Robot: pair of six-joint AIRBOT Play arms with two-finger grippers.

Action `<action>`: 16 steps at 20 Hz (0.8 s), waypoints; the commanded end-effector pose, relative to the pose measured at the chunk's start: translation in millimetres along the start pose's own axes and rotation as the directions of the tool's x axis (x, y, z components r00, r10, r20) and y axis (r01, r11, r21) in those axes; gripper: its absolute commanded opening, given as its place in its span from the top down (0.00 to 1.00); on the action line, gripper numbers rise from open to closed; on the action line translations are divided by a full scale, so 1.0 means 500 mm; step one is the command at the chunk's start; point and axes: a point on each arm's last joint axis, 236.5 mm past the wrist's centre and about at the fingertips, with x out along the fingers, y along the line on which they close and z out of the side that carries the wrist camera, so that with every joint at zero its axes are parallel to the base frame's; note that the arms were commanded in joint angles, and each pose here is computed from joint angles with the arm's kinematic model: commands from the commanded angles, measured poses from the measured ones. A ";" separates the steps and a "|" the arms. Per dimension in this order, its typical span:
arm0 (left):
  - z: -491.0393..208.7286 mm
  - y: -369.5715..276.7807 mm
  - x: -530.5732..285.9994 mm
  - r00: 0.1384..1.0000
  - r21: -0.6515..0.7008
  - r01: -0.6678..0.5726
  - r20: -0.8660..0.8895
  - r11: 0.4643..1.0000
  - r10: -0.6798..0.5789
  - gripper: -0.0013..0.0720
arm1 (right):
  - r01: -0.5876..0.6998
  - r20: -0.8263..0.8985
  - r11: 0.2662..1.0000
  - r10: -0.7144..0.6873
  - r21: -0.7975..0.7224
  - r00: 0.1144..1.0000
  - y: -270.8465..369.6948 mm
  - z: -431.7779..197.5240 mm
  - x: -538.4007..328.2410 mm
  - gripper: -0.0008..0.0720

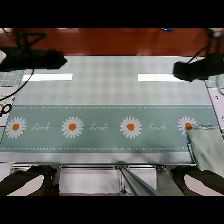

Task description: Fold the shirts.

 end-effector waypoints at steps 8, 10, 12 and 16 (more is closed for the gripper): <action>-0.121 0.074 0.019 0.945 -0.016 -0.185 -0.276 0.983 0.173 0.96 | 0.249 -0.202 0.959 -0.272 -0.134 0.941 -0.025 -0.088 0.074 0.95; -0.123 0.076 0.024 0.944 -0.017 -0.186 -0.281 0.982 0.174 0.96 | 0.249 -0.201 0.959 -0.273 -0.134 0.941 -0.025 -0.087 0.074 0.95; -0.124 0.077 0.026 0.943 -0.017 -0.186 -0.284 0.982 0.174 0.96 | 0.249 -0.201 0.959 -0.273 -0.134 0.941 -0.025 -0.087 0.074 0.95; -0.125 0.077 0.026 0.943 -0.017 -0.186 -0.285 0.982 0.174 0.96 | 0.249 -0.201 0.959 -0.273 -0.134 0.941 -0.025 -0.087 0.074 0.95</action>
